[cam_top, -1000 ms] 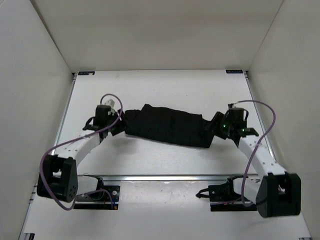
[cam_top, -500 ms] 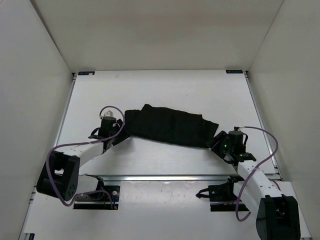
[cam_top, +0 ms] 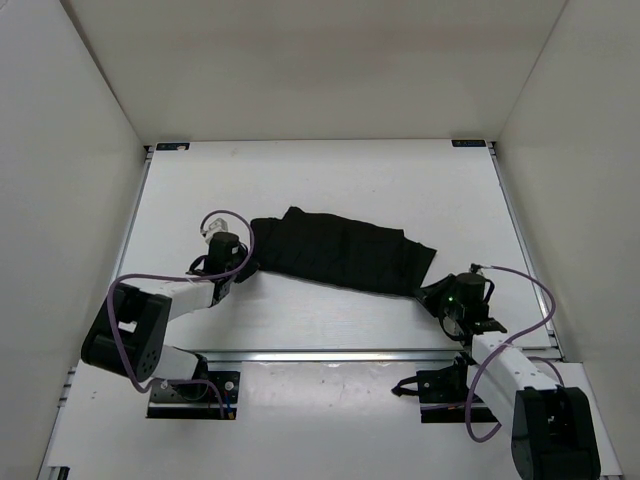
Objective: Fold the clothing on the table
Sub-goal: Fold the skirt
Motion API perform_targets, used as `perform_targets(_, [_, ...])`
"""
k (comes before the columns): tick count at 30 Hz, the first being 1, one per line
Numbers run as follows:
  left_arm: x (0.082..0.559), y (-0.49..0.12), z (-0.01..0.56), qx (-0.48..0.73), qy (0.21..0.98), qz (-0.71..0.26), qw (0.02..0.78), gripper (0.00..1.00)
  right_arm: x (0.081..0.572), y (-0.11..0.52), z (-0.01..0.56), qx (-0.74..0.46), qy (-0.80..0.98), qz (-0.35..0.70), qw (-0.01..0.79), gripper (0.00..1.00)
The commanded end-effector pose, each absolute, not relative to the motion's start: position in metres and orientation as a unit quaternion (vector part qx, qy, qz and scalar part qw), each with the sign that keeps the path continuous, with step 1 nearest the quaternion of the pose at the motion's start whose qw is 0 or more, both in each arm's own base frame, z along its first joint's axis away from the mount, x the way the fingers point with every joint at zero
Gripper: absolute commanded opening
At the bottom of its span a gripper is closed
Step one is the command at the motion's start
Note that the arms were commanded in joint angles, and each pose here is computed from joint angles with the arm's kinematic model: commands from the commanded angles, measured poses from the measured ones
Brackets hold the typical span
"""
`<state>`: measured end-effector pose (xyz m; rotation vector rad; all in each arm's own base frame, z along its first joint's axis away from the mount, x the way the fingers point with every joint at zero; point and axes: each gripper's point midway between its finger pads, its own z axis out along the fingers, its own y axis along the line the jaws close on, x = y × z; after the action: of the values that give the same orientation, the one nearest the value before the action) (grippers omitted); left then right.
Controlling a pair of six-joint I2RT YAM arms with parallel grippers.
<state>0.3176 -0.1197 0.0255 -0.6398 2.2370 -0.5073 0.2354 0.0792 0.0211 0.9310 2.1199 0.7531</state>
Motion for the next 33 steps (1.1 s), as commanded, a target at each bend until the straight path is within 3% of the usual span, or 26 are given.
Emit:
perform_targets(1, [0.317, -0.134, 0.026, -0.239, 0.869, -0.214, 0.376, 0.0, 0.24, 0.076, 0.026, 0.353, 0.815, 0.287, 0.359, 0.0])
perform_targets(6, [0.294, -0.163, 0.025, -0.216, 0.875, -0.243, 0.359, 0.0, 0.265, 0.06, 0.067, 0.302, 0.824, 0.253, 0.408, 0.0])
perform_targets(13, [0.272, -0.182, 0.025, -0.222, 0.864, -0.271, 0.362, 0.0, 0.315, 0.044, 0.166, 0.165, 0.854, 0.177, 0.461, 0.0])
perform_targets(15, [0.271, -0.177, 0.021, -0.228, 0.863, -0.266, 0.365, 0.0, 0.327, 0.076, 0.199, 0.085, 0.868, 0.18, 0.454, 0.0])
perform_targets(22, [0.271, -0.177, 0.009, -0.227, 0.868, -0.259, 0.358, 0.0, 0.329, 0.219, 0.208, -0.081, 0.875, 0.258, 0.402, 0.0])
perform_targets(29, [0.269, -0.17, 0.008, -0.231, 0.866, -0.255, 0.364, 0.0, 0.305, 0.349, 0.189, -0.17, 0.859, 0.333, 0.351, 0.0])
perform_targets(33, [0.265, -0.167, 0.008, -0.234, 0.863, -0.258, 0.366, 0.0, 0.302, 0.391, 0.163, -0.2, 0.865, 0.339, 0.309, 0.0])
